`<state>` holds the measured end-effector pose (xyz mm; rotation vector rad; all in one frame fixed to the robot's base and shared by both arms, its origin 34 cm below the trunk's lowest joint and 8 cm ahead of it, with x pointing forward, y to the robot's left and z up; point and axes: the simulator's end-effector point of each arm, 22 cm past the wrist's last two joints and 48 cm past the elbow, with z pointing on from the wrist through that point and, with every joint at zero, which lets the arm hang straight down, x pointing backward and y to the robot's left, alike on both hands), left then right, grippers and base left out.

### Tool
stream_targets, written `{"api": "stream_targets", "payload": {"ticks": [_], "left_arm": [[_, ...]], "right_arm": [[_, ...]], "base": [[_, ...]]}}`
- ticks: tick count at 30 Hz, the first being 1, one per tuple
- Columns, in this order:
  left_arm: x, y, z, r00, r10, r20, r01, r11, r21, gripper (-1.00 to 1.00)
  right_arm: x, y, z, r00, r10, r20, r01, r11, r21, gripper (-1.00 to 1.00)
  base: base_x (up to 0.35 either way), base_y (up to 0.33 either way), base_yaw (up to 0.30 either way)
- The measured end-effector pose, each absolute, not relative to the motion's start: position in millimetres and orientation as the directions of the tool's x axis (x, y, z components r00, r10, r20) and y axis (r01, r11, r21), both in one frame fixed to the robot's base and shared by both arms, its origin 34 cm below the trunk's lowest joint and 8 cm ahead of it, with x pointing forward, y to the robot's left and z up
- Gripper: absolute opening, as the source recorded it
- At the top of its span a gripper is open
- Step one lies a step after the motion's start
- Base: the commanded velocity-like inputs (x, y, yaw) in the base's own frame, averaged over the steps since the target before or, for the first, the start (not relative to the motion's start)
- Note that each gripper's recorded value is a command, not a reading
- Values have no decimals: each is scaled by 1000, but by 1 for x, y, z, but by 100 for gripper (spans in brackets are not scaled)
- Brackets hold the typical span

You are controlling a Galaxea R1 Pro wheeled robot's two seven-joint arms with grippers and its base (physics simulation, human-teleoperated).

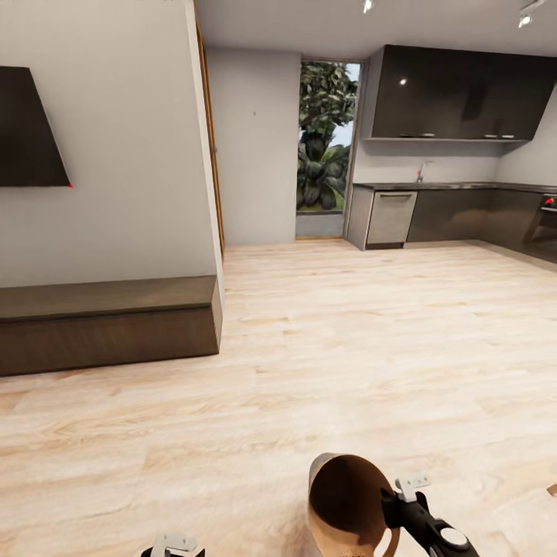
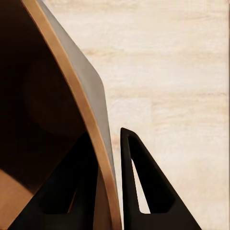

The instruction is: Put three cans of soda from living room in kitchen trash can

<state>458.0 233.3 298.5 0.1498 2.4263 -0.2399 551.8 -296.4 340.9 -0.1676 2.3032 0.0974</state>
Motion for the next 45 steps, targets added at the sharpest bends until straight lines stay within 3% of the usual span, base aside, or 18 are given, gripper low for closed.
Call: {"api": "stream_targets", "payload": {"ticks": [32,37,45], "left_arm": [[482,233,374,-743,41,-668,173,976,-133,100],[485,232,386,-737,40,-674,175,975,-134,100],[489,232,403,-734,41,-678,176,976,-132,100]], "right_arm": [[515,-288,446,-558,-123,-821,-201,980,-10,-100],[518,-281,484,-396,-128,-909,-220,975,-42,-100],[508,-278,503,-353,-139,-925,-237,970,-55,-100]], "base": [[0,0,0],[0,0,0],[0,0,0]]}}
